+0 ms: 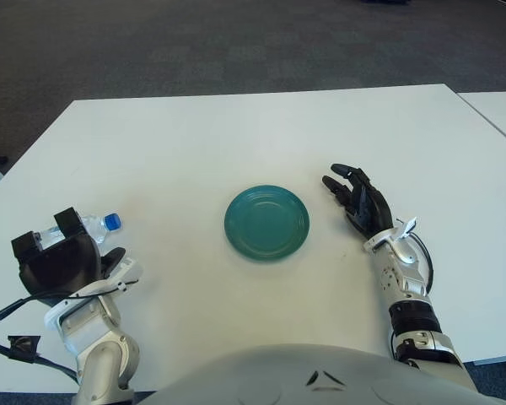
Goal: Put the bottle into the plate.
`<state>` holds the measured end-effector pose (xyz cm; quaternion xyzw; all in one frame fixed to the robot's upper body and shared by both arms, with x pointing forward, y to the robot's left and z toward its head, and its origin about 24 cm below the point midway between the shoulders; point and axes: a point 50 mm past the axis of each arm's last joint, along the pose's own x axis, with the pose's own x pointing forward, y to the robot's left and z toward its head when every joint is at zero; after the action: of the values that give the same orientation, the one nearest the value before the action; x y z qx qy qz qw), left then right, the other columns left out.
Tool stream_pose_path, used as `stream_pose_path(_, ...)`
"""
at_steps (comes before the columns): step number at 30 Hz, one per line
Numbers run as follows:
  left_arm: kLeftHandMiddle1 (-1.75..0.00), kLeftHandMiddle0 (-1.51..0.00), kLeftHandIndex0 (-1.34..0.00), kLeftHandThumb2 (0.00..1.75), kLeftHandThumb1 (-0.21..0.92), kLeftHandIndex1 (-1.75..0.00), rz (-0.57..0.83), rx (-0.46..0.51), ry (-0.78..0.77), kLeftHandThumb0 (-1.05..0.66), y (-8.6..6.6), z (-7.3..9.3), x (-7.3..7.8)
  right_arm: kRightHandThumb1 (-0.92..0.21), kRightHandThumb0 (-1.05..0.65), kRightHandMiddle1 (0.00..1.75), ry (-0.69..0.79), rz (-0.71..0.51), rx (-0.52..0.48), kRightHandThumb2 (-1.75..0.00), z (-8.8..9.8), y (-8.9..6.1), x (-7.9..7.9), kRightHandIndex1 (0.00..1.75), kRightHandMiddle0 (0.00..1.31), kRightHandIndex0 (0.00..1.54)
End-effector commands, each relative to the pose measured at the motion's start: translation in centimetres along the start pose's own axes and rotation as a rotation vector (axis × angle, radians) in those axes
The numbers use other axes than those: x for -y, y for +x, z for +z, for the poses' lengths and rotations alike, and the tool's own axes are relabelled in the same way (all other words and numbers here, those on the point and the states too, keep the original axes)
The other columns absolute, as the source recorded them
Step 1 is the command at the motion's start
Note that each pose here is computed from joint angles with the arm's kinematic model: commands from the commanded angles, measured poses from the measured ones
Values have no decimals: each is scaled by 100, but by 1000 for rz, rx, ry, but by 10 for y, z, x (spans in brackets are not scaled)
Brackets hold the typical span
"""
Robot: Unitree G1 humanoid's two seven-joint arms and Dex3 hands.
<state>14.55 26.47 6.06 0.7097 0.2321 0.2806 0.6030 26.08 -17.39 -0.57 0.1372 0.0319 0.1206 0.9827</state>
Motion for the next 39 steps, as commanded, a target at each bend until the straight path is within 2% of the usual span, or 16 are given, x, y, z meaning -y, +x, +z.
stream_pose_path(1, -67, -24, 0, 30, 92, -120, 33, -1, 3, -105, 6, -1, -2, -92, -57, 93, 38, -47, -121, -82, -23, -14, 7, 39, 9, 47)
stream_pose_path(17, -50, -27, 0, 36, 92, -110, 77, 9, -1, -105, 19, 0, -8, -92, -57, 93, 43, -49, -133, -84, -26, -15, 5, 39, 9, 46)
stream_pose_path(29, -48, -28, 0, 38, 92, -112, 31, -3, -12, -105, 52, -12, 8, -92, -56, 96, 44, -43, -128, -75, -24, -18, 2, 45, 17, 47)
stream_pose_path(39, -50, -28, 0, 39, 92, -116, 19, -8, -34, -105, 54, -14, 13, -92, -58, 100, 26, -42, -118, -72, -20, -21, 0, 52, 24, 46)
